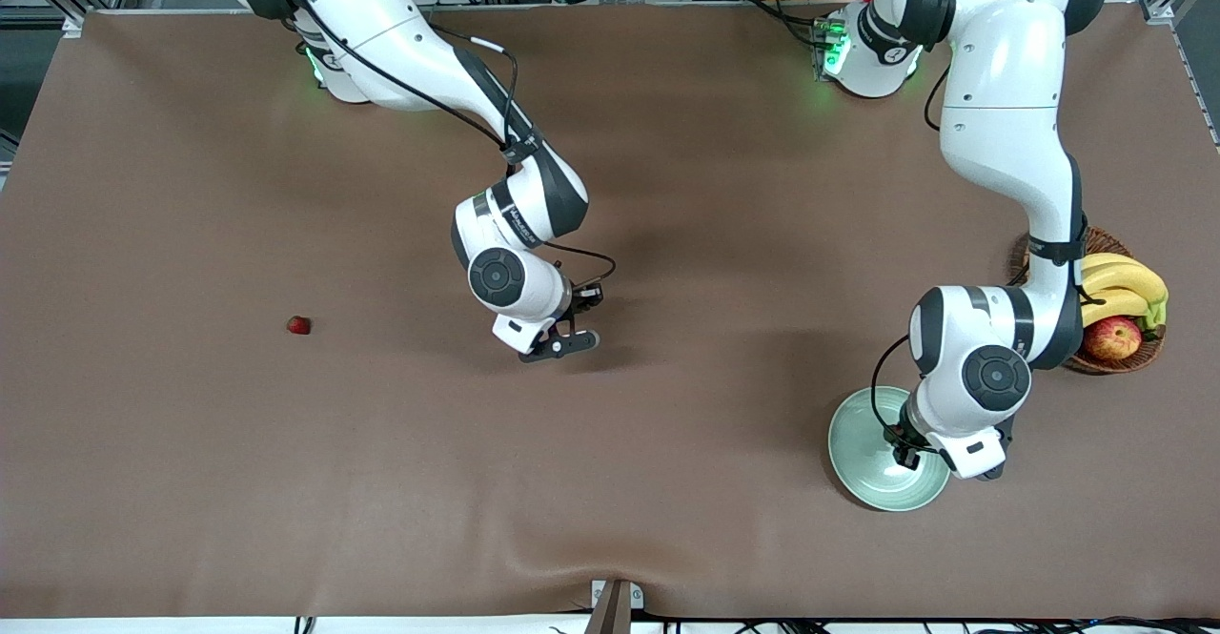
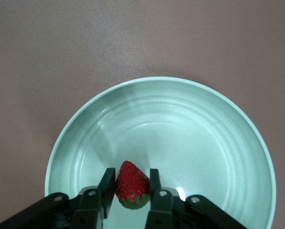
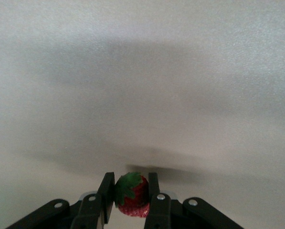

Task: Collect all strawberries into plate
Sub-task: 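Release the strawberry onto the plate while the right gripper carries another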

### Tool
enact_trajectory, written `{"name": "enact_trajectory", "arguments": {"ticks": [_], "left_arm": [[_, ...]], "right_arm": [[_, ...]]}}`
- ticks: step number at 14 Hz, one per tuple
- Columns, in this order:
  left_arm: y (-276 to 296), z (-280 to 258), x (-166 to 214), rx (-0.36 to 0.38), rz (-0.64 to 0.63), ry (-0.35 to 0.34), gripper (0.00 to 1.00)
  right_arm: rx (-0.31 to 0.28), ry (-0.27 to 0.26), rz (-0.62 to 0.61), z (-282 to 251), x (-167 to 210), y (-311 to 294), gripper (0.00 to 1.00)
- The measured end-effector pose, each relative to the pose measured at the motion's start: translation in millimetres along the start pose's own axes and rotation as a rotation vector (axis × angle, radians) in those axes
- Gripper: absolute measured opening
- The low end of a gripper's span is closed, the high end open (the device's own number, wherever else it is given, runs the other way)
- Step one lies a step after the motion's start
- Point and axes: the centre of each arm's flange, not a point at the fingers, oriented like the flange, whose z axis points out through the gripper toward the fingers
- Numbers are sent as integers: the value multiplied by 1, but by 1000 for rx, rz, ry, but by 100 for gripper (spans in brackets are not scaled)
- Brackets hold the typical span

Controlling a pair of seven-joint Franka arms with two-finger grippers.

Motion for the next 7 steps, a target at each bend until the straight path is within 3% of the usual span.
{"name": "enact_trajectory", "arguments": {"ticks": [2,6,7], "left_arm": [[5,-12,-3,-19,6,2,59],[25,-84,-67,-40,91,-23,100],[28,-100,-94,-38,127,-31,100]], "right_arm": [[0,17,3,3,3,2,35],[0,45,15,-2,10,10,75],[3,53,23,-8,13,15,84]]}}
